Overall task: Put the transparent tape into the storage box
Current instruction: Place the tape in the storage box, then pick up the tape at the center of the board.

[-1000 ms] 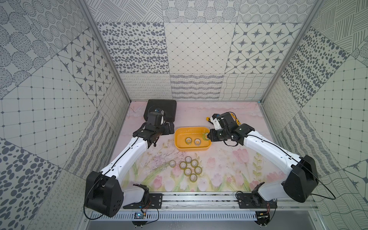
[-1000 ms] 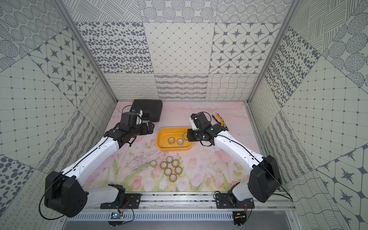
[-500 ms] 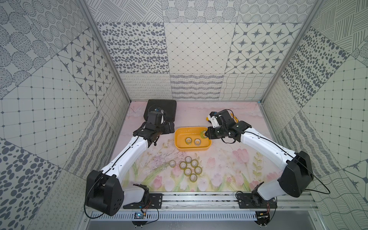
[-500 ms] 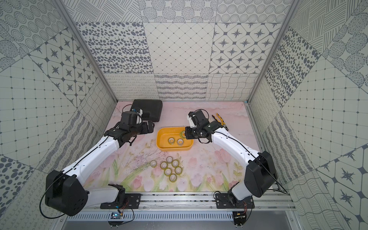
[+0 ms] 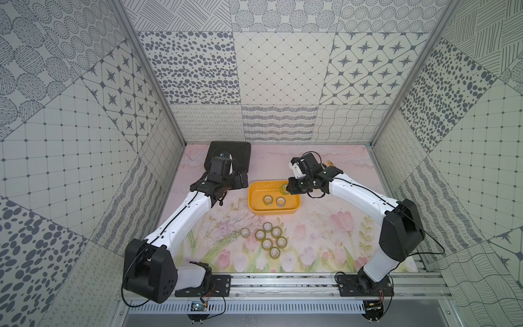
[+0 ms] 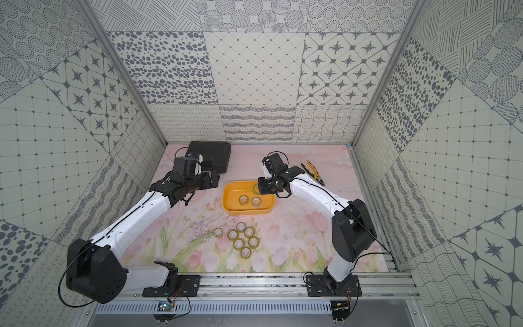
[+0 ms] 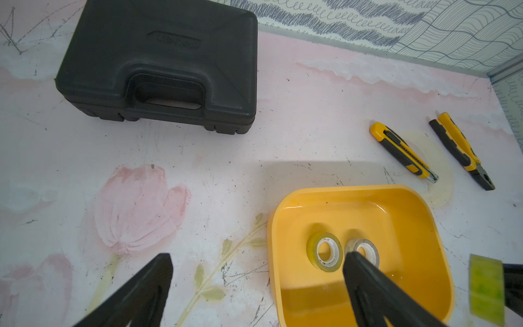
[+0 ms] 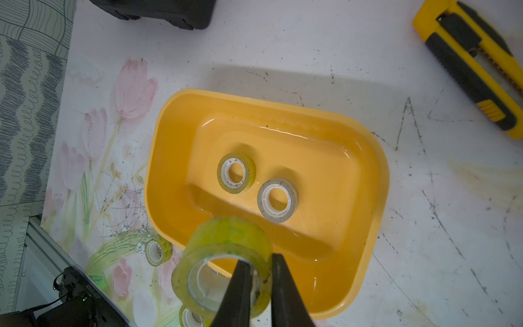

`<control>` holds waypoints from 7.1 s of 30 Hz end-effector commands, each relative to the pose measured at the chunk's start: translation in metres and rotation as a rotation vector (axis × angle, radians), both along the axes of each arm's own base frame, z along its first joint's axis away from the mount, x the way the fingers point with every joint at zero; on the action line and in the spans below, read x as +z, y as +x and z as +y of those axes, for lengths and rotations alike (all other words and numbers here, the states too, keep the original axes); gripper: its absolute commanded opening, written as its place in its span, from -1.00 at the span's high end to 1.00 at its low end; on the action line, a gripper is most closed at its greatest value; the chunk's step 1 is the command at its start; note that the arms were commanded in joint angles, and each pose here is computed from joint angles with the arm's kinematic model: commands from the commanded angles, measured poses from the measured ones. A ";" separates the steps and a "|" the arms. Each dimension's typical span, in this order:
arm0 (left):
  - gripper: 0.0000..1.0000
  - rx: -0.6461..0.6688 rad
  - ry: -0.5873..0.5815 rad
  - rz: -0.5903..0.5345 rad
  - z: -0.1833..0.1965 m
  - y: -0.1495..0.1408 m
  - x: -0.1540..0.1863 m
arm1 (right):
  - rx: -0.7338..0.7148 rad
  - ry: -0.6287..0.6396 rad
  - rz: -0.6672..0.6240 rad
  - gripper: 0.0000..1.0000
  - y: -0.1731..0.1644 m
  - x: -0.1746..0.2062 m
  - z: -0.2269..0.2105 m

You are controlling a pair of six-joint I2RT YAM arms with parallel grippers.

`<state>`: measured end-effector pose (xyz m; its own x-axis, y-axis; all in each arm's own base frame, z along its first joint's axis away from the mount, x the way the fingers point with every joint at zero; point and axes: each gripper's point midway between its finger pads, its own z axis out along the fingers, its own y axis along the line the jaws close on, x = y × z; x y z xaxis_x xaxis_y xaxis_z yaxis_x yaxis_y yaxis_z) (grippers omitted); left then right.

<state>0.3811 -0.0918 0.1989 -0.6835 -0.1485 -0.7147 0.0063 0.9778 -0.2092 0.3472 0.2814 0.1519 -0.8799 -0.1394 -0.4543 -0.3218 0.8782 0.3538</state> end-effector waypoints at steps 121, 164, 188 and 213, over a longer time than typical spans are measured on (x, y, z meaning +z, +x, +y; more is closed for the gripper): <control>-0.99 0.060 -0.102 0.047 0.014 0.011 -0.004 | 0.029 0.166 0.063 -0.02 -0.173 -0.059 -0.021; -0.98 0.029 -0.112 0.037 0.004 0.004 -0.004 | -0.090 -0.150 0.041 -0.01 -0.192 -0.113 -0.060; -0.99 0.007 -0.120 -0.023 0.001 -0.002 0.019 | 0.015 -0.105 0.094 -0.02 -0.190 -0.113 -0.017; -0.99 0.017 -0.108 -0.029 0.003 0.000 0.011 | -0.065 -0.180 0.085 0.26 -0.203 -0.140 -0.044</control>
<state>0.3768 -0.0876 0.2049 -0.6803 -0.2438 -0.6912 -0.0200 0.9489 -0.3150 0.1497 0.2562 0.0234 -0.9159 -0.1516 -0.3716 -0.2612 0.9281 0.2653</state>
